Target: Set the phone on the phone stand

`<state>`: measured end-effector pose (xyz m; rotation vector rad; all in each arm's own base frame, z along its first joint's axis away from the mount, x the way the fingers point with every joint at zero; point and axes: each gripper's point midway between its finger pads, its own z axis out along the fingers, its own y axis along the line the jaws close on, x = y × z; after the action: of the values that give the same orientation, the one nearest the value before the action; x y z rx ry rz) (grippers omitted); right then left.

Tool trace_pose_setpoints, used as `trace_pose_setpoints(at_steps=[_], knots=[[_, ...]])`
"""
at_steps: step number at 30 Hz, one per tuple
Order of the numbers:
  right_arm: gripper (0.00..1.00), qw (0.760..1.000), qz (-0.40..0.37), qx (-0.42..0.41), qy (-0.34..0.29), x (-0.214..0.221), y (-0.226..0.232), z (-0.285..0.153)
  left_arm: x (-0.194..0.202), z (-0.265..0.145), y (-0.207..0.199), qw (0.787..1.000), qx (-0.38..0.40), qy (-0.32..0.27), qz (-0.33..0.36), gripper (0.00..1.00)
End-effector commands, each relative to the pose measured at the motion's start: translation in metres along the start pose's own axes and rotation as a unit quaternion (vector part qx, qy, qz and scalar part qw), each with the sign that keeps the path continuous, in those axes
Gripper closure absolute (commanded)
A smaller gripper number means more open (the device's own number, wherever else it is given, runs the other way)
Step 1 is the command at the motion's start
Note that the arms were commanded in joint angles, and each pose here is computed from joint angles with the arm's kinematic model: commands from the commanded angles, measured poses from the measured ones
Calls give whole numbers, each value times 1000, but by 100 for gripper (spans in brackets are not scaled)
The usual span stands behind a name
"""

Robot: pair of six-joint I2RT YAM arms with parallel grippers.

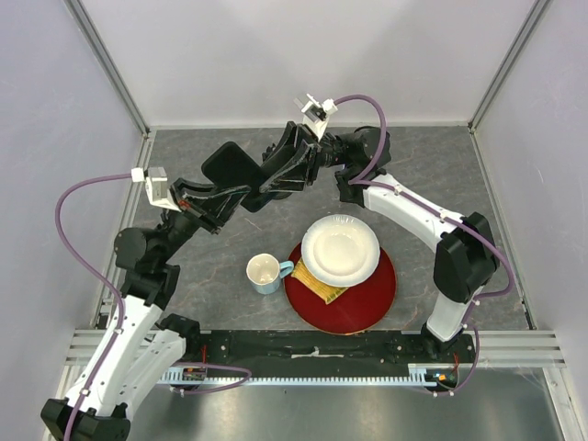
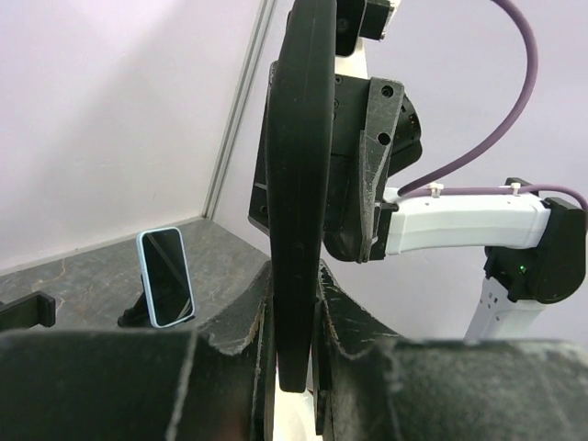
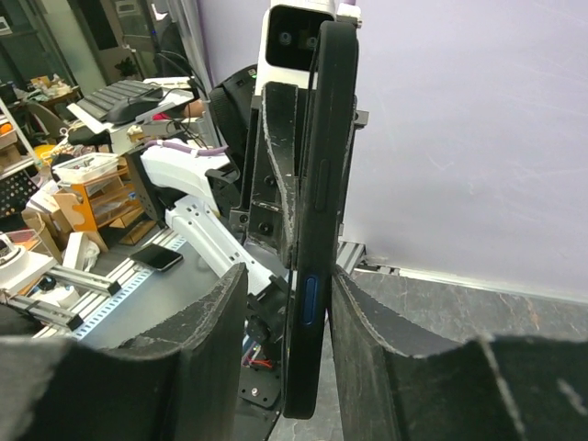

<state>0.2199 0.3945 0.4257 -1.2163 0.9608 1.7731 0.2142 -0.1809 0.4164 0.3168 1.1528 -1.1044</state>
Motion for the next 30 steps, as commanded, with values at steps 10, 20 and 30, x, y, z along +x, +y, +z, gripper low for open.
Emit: trace_pose_setpoints(at_steps=[10, 20, 30], knots=[[48, 998, -44, -39, -1, -12, 29, 8, -67, 8, -40, 994, 58, -90, 32, 98], [77, 999, -41, 4, 10, -11, 11, 10, -63, 12, -38, 994, 65, -87, 34, 98], [100, 999, -39, 5, 13, -5, 5, 11, -57, 8, -21, 999, -14, -41, 6, 27]])
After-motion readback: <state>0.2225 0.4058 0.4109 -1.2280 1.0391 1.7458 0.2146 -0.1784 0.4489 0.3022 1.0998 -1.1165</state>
